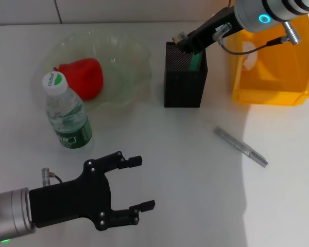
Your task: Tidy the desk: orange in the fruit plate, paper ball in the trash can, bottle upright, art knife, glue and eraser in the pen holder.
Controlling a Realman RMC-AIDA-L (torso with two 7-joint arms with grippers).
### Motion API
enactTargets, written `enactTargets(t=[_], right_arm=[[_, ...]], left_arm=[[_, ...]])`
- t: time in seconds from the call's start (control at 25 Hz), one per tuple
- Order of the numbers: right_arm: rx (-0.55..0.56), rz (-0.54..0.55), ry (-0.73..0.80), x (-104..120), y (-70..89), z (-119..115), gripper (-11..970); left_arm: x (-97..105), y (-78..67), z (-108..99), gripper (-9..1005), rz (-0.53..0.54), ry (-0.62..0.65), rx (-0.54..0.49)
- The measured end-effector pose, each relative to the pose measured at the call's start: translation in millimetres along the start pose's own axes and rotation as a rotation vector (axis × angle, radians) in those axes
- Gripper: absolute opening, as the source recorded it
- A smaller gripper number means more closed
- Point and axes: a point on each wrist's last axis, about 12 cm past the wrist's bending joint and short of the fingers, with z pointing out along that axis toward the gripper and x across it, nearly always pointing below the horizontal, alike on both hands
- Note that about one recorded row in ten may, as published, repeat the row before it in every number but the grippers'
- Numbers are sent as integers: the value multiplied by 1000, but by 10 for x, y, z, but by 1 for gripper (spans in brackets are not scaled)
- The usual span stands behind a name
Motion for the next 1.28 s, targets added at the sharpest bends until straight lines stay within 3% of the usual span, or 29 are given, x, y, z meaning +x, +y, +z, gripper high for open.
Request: enactTargets(t=[0.48, 0.52, 0.72, 1.04, 1.28], right_arm=[[-5, 35, 79, 194, -52, 103, 251], [0, 39, 79, 225, -65, 74, 252], [29, 86, 54, 394, -155, -179, 464], [87, 147, -3, 559, -288, -548, 605], [100, 123, -29, 519, -221, -732, 638]], left_arm=[[-43, 79, 72, 802, 26, -2, 24], [-43, 79, 72, 802, 26, -2, 24], [-102, 175, 187, 802, 51, -9, 57], [-147, 274, 376, 802, 87, 12, 99], [-171, 308, 425, 802, 100, 12, 108]])
